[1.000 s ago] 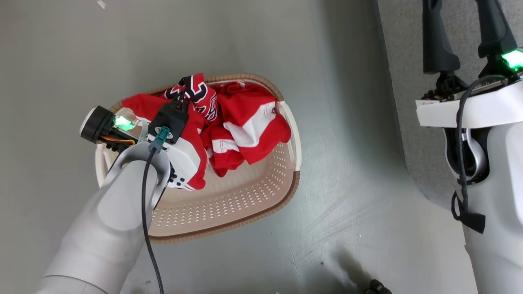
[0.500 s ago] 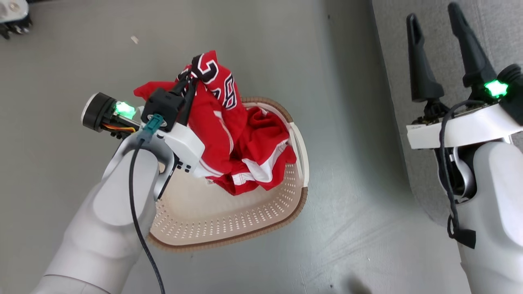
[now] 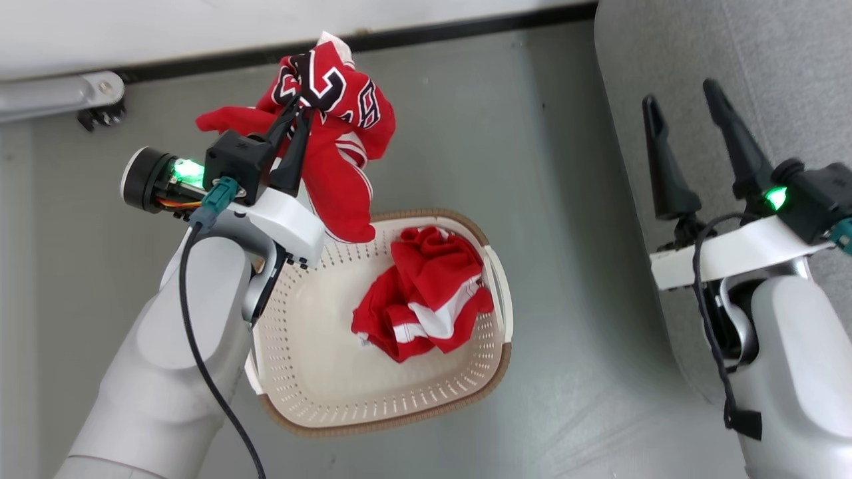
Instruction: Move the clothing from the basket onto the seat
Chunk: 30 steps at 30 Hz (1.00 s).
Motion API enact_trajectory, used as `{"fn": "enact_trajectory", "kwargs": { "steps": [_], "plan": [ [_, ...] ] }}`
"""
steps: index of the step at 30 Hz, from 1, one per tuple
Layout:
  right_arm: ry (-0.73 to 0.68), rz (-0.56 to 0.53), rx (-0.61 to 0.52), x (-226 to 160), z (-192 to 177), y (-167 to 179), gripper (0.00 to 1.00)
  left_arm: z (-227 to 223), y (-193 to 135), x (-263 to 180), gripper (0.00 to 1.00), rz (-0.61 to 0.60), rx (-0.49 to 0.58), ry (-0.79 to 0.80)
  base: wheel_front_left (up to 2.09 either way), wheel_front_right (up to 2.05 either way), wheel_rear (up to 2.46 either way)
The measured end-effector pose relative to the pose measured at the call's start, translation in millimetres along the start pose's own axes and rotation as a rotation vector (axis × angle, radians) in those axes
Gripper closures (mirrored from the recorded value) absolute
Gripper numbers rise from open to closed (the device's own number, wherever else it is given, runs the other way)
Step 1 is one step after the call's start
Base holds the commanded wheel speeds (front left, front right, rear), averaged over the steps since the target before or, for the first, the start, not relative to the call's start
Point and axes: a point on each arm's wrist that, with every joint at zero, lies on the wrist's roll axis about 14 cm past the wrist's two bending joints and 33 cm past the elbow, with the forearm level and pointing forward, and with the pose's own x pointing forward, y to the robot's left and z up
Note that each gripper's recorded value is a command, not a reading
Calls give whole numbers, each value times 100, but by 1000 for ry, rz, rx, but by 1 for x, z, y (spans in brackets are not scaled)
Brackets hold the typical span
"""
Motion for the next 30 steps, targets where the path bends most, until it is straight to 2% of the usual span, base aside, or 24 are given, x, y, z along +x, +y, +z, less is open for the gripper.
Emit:
{"fn": "enact_trajectory", "kwargs": {
  "steps": [11,30],
  "plan": [
    [-2,35,21,-30,20,18,0,56,7,-31,100,37,13,-77,0,0,0],
    [-15,88,42,-82,46,45,0,114,5,-92,100,78,36,-127,0,0,0]
  ]
}}
